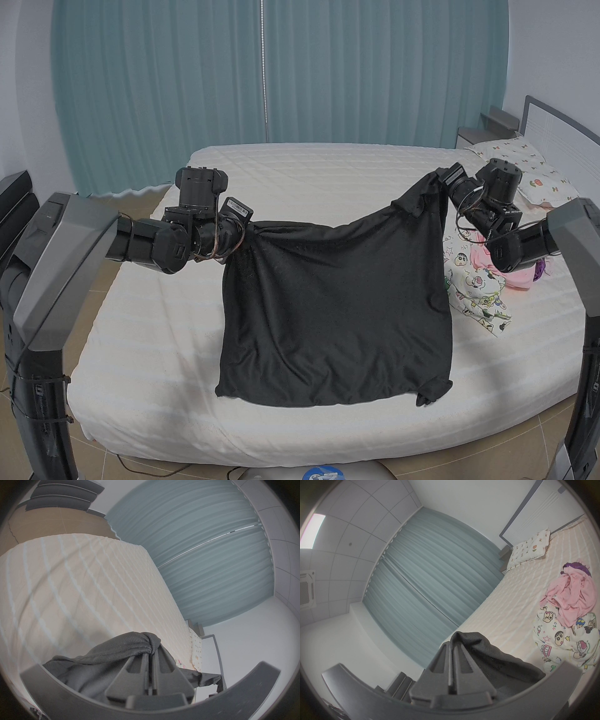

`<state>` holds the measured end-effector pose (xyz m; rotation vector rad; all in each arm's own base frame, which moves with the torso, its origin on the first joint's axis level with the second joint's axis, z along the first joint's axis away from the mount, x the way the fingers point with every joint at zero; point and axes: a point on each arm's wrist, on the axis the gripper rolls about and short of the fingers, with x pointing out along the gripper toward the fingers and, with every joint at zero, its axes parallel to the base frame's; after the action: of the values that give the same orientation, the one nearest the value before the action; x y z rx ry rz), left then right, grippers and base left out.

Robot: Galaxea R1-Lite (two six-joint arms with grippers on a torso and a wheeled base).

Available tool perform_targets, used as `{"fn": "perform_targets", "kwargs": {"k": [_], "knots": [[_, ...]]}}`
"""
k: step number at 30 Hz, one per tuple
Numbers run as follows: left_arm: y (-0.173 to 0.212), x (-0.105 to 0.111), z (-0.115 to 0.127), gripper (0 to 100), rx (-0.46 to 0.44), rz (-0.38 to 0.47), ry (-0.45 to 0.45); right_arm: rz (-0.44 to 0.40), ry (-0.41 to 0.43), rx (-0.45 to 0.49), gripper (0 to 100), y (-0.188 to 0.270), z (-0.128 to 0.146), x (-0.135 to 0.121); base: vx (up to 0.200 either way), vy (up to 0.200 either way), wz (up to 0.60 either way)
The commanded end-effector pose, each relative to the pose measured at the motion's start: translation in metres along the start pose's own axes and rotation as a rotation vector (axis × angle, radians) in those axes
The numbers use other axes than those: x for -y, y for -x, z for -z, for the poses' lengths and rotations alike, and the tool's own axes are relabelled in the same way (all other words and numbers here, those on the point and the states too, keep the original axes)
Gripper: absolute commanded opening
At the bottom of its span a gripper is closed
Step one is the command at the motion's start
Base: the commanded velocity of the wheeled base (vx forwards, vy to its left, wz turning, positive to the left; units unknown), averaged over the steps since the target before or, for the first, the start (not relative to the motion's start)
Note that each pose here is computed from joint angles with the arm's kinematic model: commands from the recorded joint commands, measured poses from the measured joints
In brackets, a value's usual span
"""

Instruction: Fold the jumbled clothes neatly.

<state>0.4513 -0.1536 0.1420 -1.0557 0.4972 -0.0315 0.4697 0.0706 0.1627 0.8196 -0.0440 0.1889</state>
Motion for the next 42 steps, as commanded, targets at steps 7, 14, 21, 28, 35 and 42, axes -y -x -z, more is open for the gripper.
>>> {"fn": "perform_targets", "kwargs": {"k": [7, 14, 21, 28, 35, 42], "knots": [[-0.041, -0.033, -0.009, 100, 0.037, -0.054, 0.015, 0.095, 0.045, -0.148, 100, -0.014, 0.078, 0.054, 0.0, 0.0, 0.0], [-0.041, -0.056, -0.037, 100, 0.076, -0.124, 0.042, 0.174, 0.085, -0.002, 100, -0.03, 0.061, 0.068, 0.0, 0.0, 0.0], [-0.025, -0.069, -0.051, 100, 0.05, -0.221, 0.063, 0.21, 0.082, -0.056, 100, -0.01, 0.045, 0.073, 0.0, 0.0, 0.0], [0.004, -0.071, -0.042, 100, -0.078, -0.22, 0.076, 0.164, 0.003, -0.188, 100, -0.003, 0.047, 0.065, 0.0, 0.0, 0.0], [0.025, -0.078, -0.033, 100, -0.16, -0.232, 0.091, 0.174, -0.216, 0.048, 100, -0.031, 0.01, 0.041, 0.0, 0.0, 0.0], [0.035, -0.094, -0.023, 100, -0.2, -0.224, 0.1, 0.315, -0.192, 0.008, 100, -0.043, 0.05, 0.084, 0.0, 0.0, 0.0]]}}
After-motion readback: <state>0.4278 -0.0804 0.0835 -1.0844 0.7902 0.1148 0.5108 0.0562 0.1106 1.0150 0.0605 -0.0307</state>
